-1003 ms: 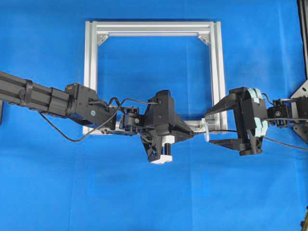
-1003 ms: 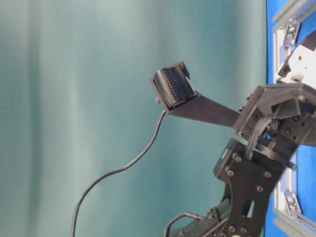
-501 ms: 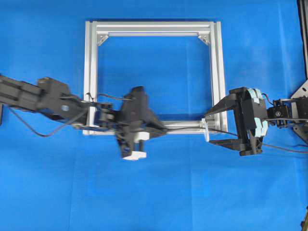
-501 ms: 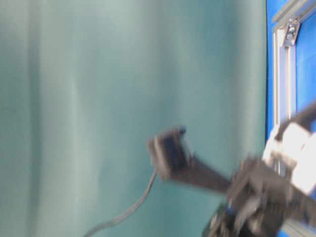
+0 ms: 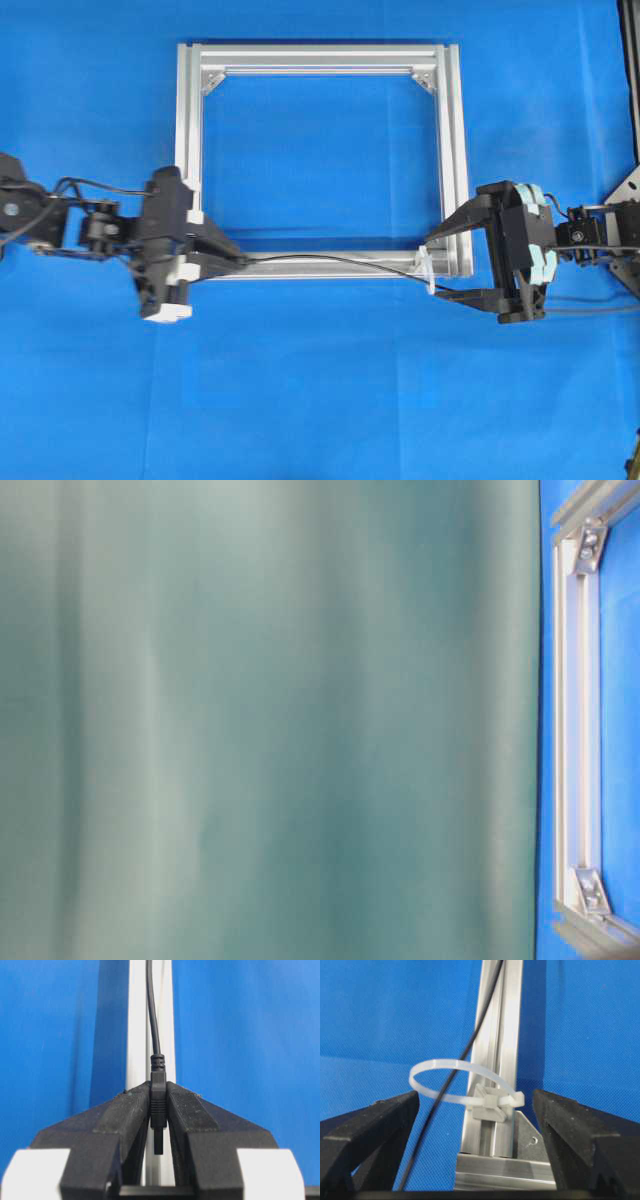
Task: Insert the wire through the string loop located on the right side.
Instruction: 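Pull the cable leftward through the loop with the left gripper, then open the left gripper to release the cable plug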
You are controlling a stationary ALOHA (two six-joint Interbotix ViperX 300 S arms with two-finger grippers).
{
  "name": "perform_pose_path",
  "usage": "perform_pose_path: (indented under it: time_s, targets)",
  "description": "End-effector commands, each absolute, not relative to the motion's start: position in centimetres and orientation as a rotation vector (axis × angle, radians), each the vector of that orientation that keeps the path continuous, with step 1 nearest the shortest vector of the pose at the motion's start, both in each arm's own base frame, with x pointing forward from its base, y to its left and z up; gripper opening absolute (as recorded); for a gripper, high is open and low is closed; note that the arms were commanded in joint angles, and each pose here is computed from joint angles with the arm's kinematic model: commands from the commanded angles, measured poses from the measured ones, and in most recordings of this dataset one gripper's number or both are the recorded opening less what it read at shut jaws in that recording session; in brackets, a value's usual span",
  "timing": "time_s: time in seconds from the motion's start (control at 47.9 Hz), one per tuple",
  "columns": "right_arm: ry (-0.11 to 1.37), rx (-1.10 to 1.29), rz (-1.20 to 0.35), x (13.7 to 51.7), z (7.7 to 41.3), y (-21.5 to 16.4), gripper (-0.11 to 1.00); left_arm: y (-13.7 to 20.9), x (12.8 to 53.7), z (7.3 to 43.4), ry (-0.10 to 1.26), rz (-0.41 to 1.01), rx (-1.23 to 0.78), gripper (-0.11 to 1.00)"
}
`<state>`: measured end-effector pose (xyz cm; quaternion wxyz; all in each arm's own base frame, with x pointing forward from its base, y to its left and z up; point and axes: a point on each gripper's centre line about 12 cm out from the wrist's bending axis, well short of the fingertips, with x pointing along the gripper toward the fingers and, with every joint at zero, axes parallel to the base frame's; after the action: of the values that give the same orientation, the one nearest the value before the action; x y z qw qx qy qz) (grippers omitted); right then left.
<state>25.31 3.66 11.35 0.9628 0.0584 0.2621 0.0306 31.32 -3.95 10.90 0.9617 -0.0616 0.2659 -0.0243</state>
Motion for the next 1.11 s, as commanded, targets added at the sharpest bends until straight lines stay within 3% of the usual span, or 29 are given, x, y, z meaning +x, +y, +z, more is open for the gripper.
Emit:
perform_pose_path:
  time_s: [0.0,0.272,1.024,1.087]
  targets:
    - [0.505,0.12,0.065,25.6,11.9,3.7,0.88,-4.0,30.1,11.7,0.503,-0.061,-0.124,0.08]
    - [0.504,0.121,0.065,25.7,12.0,3.7,0.88,-3.7,27.0,11.2,0.498,-0.064,-0.118,0.08]
    - [0.499,0.127,0.064,25.8,12.1,3.8,0.88,-4.1,26.6,10.6,0.562,-0.075,-0.114,0.09]
    - [0.499,0.128,0.063,25.9,12.1,3.7,0.88,-4.1,26.5,10.5,0.576,-0.076,-0.114,0.17]
